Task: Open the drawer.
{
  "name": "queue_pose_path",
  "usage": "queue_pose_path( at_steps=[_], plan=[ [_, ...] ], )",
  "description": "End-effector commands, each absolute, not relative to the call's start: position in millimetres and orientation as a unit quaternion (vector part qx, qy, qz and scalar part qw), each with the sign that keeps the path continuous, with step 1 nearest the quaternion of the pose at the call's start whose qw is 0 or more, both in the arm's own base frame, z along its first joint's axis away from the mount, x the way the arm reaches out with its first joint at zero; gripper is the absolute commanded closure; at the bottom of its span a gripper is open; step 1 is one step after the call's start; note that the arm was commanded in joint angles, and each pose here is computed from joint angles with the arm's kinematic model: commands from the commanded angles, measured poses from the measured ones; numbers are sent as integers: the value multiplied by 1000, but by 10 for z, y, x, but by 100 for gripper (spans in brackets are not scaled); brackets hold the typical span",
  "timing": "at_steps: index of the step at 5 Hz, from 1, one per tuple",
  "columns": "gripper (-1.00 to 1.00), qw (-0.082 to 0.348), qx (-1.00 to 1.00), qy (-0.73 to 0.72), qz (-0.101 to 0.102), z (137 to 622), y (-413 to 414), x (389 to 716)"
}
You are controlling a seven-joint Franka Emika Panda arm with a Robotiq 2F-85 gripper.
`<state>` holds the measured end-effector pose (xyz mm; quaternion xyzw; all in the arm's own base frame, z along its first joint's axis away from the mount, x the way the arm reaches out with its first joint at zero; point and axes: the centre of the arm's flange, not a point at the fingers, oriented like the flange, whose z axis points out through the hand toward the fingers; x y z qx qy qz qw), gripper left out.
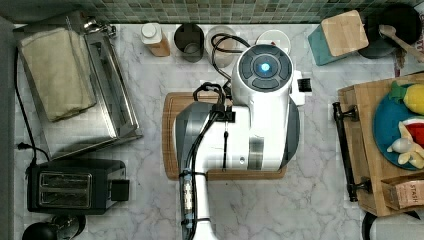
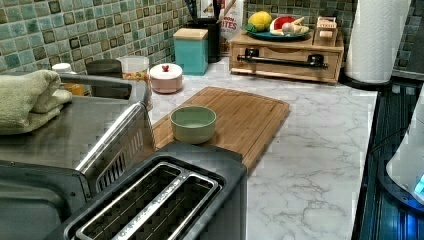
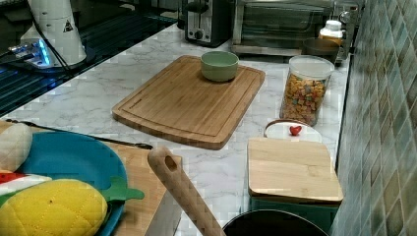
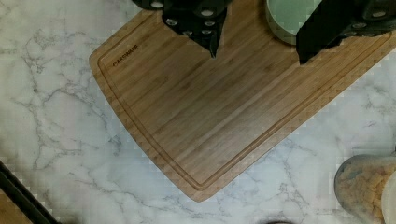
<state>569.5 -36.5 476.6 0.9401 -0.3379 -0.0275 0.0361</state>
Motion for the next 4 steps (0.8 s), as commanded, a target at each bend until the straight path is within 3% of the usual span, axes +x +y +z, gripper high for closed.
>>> queue_pose_path(
  at_steps=[1,4],
  plan=[
    [-100,40,940,-337,-32,4715,-368,5677],
    [-100,57,982,-179,-6,4488,-878,5219]
  ],
)
